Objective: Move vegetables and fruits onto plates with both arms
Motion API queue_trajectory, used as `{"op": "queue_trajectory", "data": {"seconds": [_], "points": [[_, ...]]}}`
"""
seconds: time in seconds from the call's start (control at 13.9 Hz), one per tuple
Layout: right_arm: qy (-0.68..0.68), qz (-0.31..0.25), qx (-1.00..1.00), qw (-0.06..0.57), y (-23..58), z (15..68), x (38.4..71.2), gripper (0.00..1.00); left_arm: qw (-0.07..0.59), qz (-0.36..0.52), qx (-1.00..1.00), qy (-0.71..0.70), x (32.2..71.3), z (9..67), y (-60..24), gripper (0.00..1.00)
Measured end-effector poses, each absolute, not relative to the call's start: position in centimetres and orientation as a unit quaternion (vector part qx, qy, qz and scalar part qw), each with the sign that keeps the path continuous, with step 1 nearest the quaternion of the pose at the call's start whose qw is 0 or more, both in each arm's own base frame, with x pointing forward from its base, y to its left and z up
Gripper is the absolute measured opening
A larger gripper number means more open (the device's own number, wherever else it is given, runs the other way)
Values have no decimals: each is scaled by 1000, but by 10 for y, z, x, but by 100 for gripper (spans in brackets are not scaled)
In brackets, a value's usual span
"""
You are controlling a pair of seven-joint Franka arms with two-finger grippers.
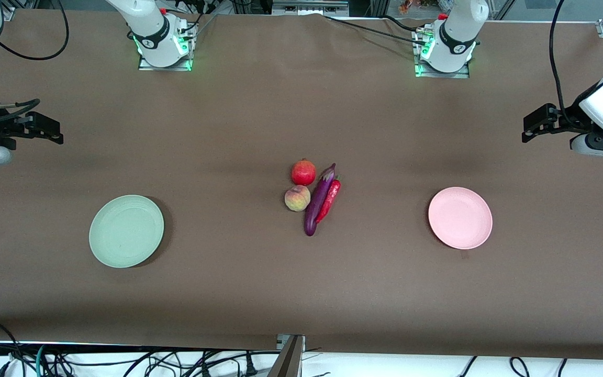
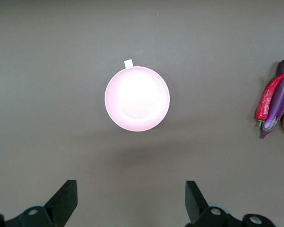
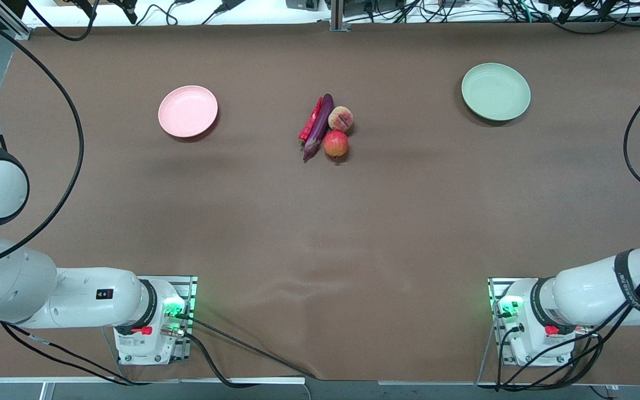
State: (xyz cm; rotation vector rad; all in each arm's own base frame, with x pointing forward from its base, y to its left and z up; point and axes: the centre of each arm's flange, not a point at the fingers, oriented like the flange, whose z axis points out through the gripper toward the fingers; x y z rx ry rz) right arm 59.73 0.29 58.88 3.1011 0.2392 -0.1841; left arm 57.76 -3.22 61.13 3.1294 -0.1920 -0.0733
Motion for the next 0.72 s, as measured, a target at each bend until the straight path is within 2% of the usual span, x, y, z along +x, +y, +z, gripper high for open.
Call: {"op": "queue_trajectory", "data": {"seconds": [0.72], "points": [[75, -60, 995, 13, 1, 588, 598, 100, 3, -23, 998, -62, 578, 611, -33, 100]]}}
